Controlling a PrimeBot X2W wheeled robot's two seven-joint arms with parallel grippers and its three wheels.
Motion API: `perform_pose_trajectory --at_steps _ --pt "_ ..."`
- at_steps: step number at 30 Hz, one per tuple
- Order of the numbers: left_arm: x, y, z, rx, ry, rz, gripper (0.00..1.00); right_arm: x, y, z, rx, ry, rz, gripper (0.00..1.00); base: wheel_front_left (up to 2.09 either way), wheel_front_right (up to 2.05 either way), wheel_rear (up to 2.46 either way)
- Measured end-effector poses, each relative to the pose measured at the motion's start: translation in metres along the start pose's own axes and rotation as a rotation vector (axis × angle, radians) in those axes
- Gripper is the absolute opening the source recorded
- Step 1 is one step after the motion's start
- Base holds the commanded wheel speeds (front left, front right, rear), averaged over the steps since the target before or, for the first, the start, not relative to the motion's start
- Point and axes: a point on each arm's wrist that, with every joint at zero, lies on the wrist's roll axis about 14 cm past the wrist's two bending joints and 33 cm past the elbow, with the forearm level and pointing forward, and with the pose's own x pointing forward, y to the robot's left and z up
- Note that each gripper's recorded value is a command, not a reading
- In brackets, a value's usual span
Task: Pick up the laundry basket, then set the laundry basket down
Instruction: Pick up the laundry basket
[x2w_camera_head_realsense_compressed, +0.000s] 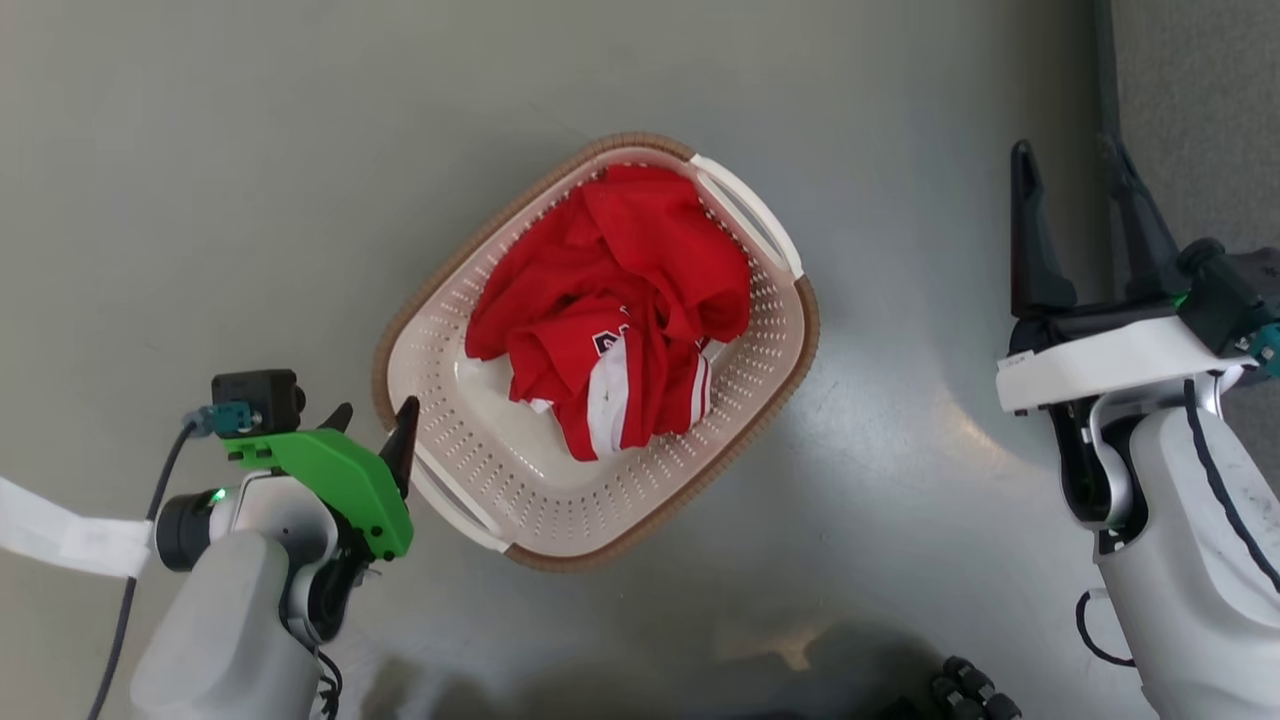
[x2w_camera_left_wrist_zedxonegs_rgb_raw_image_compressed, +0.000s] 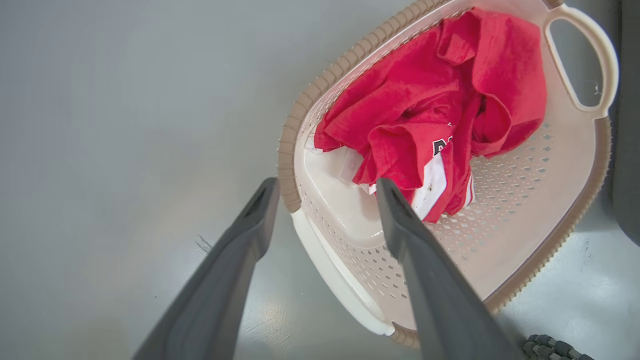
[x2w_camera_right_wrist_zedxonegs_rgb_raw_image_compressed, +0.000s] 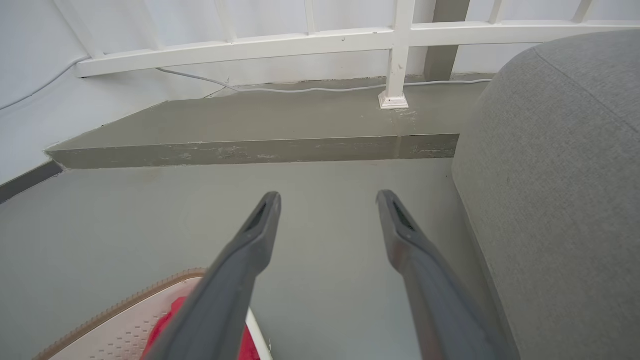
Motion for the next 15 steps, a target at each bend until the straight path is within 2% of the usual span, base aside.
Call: perform_pose_trajectory --at_steps 9,15 --pt "0.019 0.010 -0.027 -0.043 0.136 0.007 1.00 0.006 -0.003 -0.016 0.010 0.031 -0.010 1.00 0.00 0.00 0.00" --pt "0.032 0.012 -0.041 -0.108 0.209 0.005 1.00 0.008 -0.007 -0.026 0.009 0.052 -0.024 1.00 0.00 0.00 0.00"
